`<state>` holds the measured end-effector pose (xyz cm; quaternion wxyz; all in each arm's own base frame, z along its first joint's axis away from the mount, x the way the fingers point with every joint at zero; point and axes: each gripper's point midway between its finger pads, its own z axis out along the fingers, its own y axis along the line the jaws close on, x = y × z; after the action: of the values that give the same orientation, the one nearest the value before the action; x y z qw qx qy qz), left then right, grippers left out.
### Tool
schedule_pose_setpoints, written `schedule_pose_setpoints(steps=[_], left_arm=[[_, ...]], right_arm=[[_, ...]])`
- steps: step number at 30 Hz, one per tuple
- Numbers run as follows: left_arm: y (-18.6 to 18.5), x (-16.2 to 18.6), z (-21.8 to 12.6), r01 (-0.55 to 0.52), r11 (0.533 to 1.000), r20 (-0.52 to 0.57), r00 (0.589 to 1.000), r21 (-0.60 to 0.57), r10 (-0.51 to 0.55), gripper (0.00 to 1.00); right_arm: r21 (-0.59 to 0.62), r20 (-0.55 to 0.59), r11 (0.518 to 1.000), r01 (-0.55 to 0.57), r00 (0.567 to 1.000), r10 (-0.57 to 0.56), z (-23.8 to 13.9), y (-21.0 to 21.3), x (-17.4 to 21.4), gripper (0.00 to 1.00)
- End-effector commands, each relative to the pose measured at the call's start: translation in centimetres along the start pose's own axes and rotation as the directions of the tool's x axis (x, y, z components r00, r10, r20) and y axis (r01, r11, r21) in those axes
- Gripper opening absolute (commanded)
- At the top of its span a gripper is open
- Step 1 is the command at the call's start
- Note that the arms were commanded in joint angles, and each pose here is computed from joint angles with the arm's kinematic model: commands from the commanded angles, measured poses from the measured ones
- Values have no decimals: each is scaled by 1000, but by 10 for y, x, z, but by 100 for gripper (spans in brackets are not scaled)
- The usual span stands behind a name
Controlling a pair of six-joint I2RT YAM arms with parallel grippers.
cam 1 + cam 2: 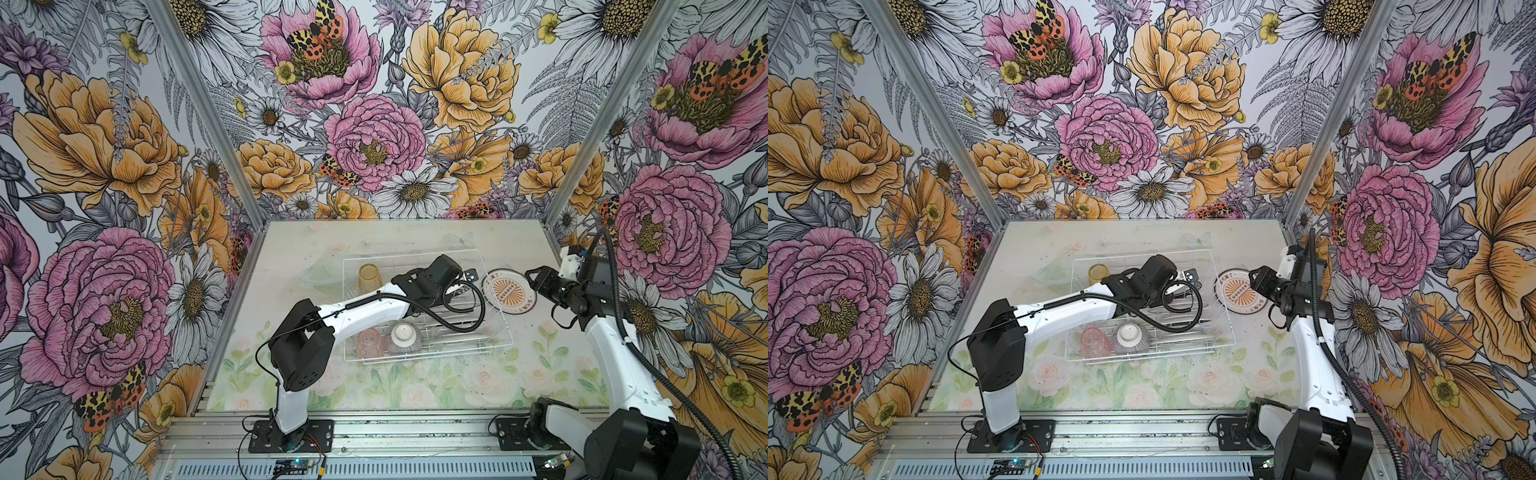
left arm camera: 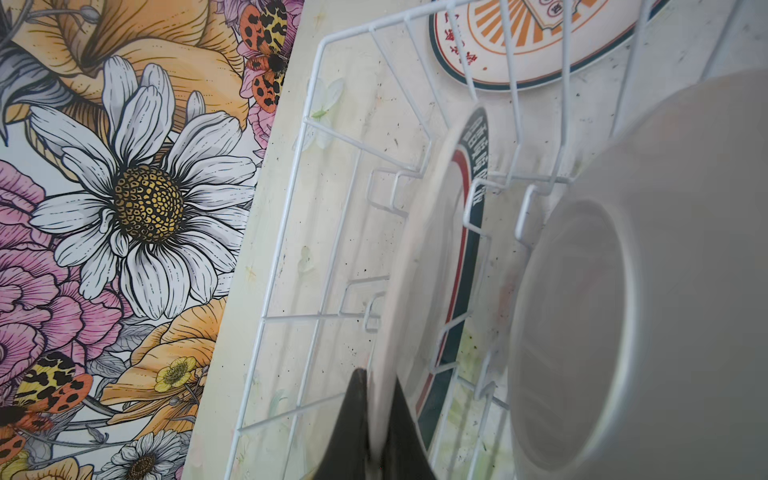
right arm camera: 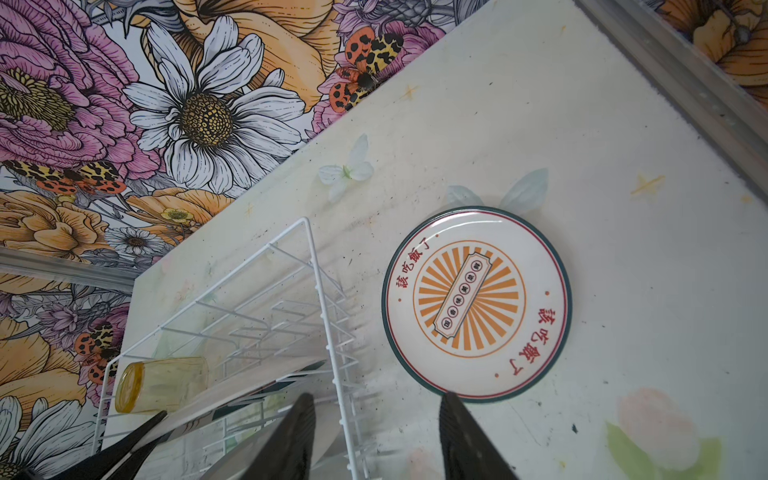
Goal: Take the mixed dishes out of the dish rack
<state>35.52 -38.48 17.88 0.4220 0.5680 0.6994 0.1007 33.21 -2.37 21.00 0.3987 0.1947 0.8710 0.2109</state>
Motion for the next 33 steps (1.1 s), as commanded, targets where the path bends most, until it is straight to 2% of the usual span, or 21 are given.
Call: schedule_pose_setpoints(steps=[1, 8, 13, 19, 22, 25, 27, 29, 33], left_arm=[[41, -32, -36, 45, 993, 137, 990, -106, -30, 0], [49, -37, -54, 62, 993, 171, 984, -104, -43, 0], [57, -46, -80, 98, 992, 235, 969, -79, -77, 0], [74, -56, -119, 185, 982, 330, 930, -44, -161, 0], [90, -58, -134, 272, 962, 371, 894, -4, -251, 0], [104, -61, -145, 378, 917, 410, 822, 127, -396, 0], [114, -61, -149, 449, 864, 420, 755, 230, -504, 0], [122, -61, -150, 509, 792, 413, 676, 337, -610, 0], [129, -61, -147, 568, 663, 378, 547, 488, -747, 0]], right_arm=[[-29, 8, 1000, 12, 1000, -12, -4, 8, 1, 50], [-51, 12, 998, 23, 1000, -23, -7, 16, 0, 50], [-75, 10, 997, 32, 999, -32, -8, 23, 0, 50], [-123, 9, 990, 68, 998, -68, -11, 38, 1, 49], [-166, 7, 981, 102, 995, -102, -14, 49, 3, 49], [-246, 16, 958, 148, 989, -149, -20, 68, 6, 49], [-310, 26, 935, 170, 985, -170, -25, 82, 8, 49], [-387, 35, 902, 189, 981, -191, -31, 99, 11, 49], [-497, 37, 843, 204, 976, -214, -38, 122, 17, 48]])
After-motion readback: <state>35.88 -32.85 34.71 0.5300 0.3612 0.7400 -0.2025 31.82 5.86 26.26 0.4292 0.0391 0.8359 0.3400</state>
